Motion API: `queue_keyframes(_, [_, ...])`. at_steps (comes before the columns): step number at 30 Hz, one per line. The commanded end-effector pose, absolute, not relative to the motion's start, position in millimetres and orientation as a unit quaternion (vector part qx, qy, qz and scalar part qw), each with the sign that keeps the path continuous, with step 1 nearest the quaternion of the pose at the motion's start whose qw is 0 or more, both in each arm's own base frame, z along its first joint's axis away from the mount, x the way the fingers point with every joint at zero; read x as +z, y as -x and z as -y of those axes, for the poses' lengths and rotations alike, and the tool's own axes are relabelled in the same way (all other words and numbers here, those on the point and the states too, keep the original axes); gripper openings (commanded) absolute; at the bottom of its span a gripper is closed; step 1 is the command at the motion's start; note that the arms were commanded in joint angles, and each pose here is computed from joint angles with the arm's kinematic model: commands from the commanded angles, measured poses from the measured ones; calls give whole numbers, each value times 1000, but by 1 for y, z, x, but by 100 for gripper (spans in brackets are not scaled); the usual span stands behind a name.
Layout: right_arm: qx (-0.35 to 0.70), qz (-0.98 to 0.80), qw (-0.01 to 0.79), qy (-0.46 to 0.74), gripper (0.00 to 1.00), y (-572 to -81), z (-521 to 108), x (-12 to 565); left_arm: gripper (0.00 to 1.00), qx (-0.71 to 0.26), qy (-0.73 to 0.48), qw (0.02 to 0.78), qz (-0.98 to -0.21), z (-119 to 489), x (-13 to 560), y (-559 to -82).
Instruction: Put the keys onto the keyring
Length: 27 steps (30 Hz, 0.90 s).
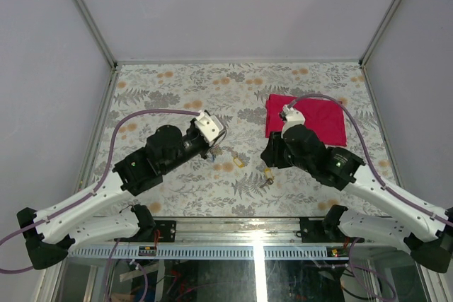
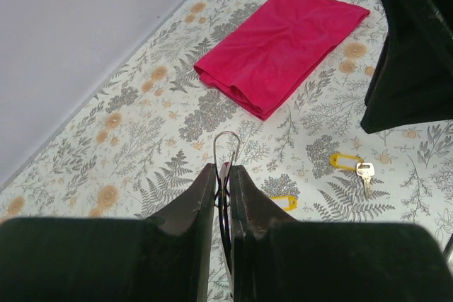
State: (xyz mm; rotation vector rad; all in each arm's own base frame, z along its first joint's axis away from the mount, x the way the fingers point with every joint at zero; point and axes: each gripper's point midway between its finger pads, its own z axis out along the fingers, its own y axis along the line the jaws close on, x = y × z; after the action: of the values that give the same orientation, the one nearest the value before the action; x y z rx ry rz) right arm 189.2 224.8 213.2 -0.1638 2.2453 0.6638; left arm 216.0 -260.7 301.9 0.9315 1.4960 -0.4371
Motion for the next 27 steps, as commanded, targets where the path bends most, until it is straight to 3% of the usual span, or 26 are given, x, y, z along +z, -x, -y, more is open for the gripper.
queue_keyframes(1, [173,-919,349,66,45,-187,-193,175,0,-198,-378,640,-639,260,317,-219])
queue_keyframes(6, [183,-943,258,100,43,-174,-189,127,0,-199,-378,630,-649,258,309,-218])
queue_keyframes(12, [181,-945,209,177,44,-162,-194,93,0,-195,-375,628,-654,255,308,-218])
queue_keyframes(22, [172,-832,369,376,47,-210,-213,137,0,-201,-368,623,-660,246,308,-211])
queue_keyframes(24, [168,-796,377,442,48,-204,-212,135,0,-203,-365,623,-661,245,308,-209])
queue_keyframes(27, [144,-784,323,511,49,-189,-197,119,0,-200,-363,622,-664,242,309,-209])
